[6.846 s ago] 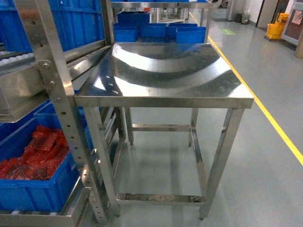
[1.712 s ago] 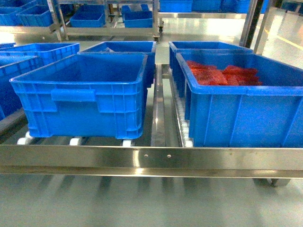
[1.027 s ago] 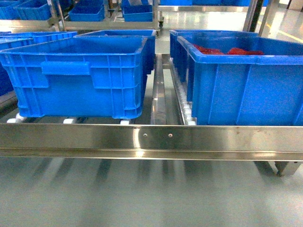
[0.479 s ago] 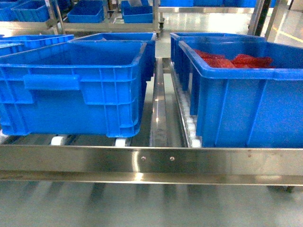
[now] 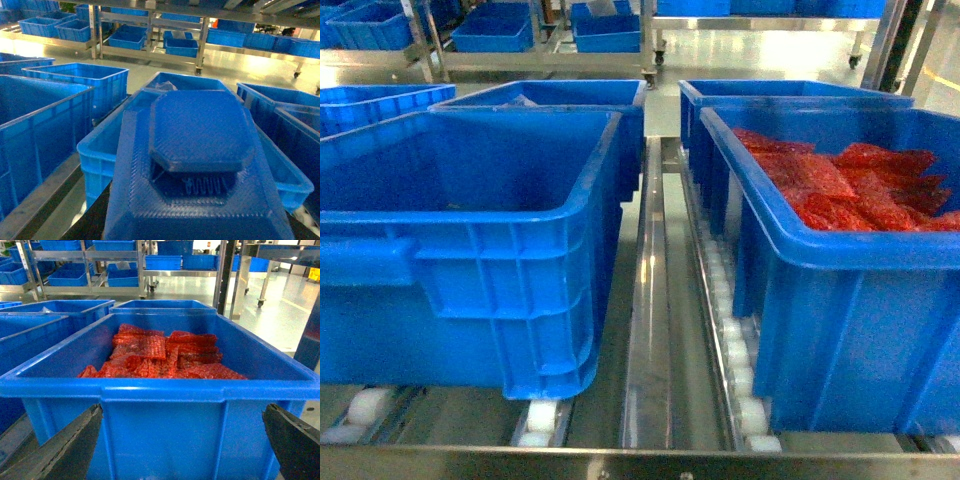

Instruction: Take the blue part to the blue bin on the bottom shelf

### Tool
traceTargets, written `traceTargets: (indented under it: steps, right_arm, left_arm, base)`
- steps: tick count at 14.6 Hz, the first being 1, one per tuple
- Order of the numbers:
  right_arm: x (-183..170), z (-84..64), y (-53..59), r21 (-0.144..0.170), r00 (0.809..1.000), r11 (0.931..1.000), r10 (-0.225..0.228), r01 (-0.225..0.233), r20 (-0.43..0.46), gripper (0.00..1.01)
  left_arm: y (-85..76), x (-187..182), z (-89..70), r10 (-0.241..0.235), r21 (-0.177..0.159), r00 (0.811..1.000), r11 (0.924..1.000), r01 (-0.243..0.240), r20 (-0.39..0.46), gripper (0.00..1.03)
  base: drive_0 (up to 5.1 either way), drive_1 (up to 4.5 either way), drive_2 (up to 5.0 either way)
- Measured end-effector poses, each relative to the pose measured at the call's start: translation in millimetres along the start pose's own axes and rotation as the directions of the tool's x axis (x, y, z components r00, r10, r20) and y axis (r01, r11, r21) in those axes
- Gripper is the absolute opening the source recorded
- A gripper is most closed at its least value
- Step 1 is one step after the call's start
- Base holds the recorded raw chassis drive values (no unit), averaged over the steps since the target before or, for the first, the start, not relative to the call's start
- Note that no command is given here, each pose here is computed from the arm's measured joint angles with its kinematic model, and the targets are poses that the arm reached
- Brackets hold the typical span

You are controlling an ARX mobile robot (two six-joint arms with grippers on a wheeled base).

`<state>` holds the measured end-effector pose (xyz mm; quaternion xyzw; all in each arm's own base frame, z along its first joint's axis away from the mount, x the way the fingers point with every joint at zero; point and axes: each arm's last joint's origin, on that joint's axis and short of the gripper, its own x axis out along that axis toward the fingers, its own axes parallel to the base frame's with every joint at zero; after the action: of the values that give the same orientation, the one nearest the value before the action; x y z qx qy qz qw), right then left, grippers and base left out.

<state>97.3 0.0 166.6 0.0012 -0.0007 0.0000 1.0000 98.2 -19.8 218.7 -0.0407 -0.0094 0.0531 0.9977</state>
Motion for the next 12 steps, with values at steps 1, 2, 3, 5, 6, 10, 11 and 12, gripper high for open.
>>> traceTargets:
  steps: [1,2,3,5,6,10,11,12]
  right_arm:
    - [0.0,0.0,0.0,0.000,1.000,1.0000,0.000,0.000,0.000,0.98]
    - [0.0,0.1,0.0,0.000,1.000,1.0000,0.000,0.000,0.002,0.98]
    - [0.0,0.1,0.0,0.000,1.000,1.0000,0.000,0.000,0.001,0.98]
    - [0.0,0.3,0.0,0.000,1.000,1.0000,-0.001,0.001,0.003,0.98]
    - [0.0,0.1,0.0,0.000,1.000,1.0000,-0.001,0.001,0.002,0.98]
    - [0.0,-0.1,0.0,0.000,1.000,1.0000,0.000,0.000,-0.001,0.98]
    - [0.0,0.0,0.0,0.000,1.000,1.0000,0.000,0.000,0.000,0.98]
    - [0.0,0.0,0.0,0.000,1.000,1.0000,0.000,0.000,0.000,0.98]
  left_arm:
    - [0.1,-0.2,0.3,0.000,-0.002,1.000,1.0000,0.000,0.003,0.43]
    - [-0.1,0.2,-0.3,0.000,0.001,1.000,1.0000,0.000,-0.003,0.43]
    - [0.0,0.0,0.2,0.000,-0.001,1.000,1.0000,0.000,0.002,0.43]
    - [0.0,0.0,0.1,0.000,-0.001,1.000,1.0000,0.000,0.001,0.43]
    - [0.0,0.0,0.1,0.000,0.000,1.000,1.0000,0.000,0.001,0.43]
    - [-0.1,0.2,-0.3,0.000,0.001,1.000,1.0000,0.000,-0.003,0.43]
    - [-0.1,0.2,-0.2,0.000,0.001,1.000,1.0000,0.000,-0.002,0.43]
    - [-0.1,0.2,-0.2,0.000,0.001,1.000,1.0000,0.000,-0.002,0.43]
  base:
    - [0.1,4.28,-4.1]
    - [0.2,4.37,-4.0]
    - [0.1,4.33,-4.1]
    - [0.2,4.42,-4.1]
    - [0.0,0.00,0.0]
    - [0.0,0.00,0.0]
    - [0.0,0.00,0.0]
    - [0.0,0.00,0.0]
